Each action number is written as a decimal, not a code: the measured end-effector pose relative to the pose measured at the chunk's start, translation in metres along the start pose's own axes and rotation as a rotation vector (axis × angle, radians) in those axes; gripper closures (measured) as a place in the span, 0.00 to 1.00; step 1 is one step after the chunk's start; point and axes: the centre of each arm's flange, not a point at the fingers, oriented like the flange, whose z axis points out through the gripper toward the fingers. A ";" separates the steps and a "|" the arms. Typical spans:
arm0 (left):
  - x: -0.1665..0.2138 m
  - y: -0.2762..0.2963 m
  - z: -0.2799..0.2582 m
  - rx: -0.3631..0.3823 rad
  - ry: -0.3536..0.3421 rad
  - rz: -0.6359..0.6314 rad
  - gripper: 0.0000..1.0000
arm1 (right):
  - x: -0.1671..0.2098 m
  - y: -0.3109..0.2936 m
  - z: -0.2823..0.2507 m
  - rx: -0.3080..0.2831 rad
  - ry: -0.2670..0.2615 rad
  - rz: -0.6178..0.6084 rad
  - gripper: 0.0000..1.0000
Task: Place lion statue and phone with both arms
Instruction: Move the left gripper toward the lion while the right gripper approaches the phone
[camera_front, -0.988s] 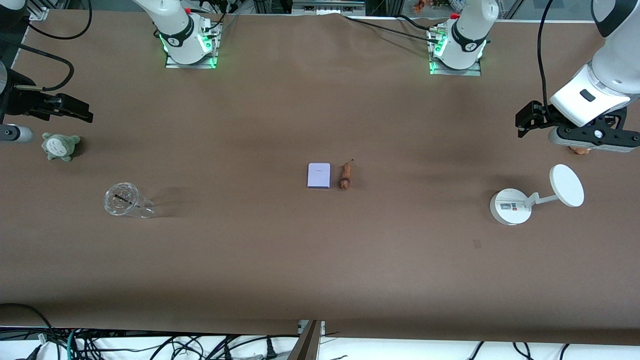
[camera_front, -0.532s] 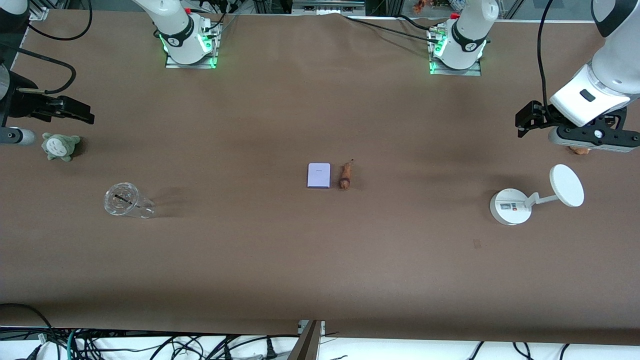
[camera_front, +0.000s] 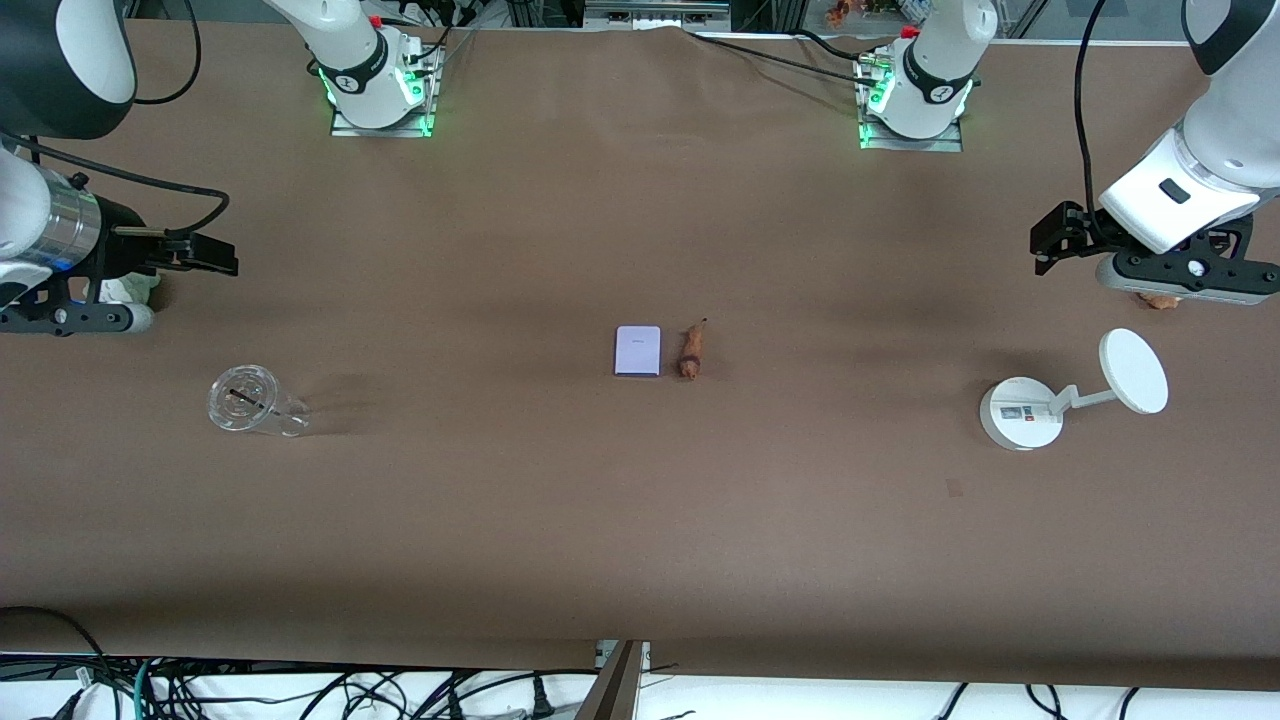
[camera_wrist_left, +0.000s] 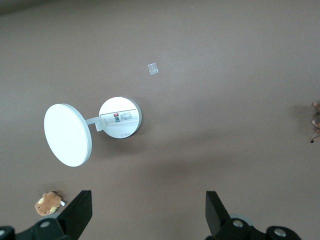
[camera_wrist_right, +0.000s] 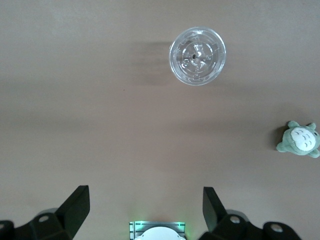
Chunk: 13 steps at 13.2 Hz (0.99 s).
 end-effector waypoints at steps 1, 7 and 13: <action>0.000 0.000 0.000 0.000 0.000 0.000 0.00 | 0.000 -0.002 0.000 -0.001 0.001 -0.004 0.00; 0.002 0.019 0.002 -0.077 -0.003 0.017 0.00 | 0.004 -0.027 0.005 -0.011 0.006 -0.034 0.00; 0.042 0.118 0.090 -0.329 -0.125 0.115 0.00 | 0.017 -0.065 0.011 -0.020 0.063 -0.067 0.00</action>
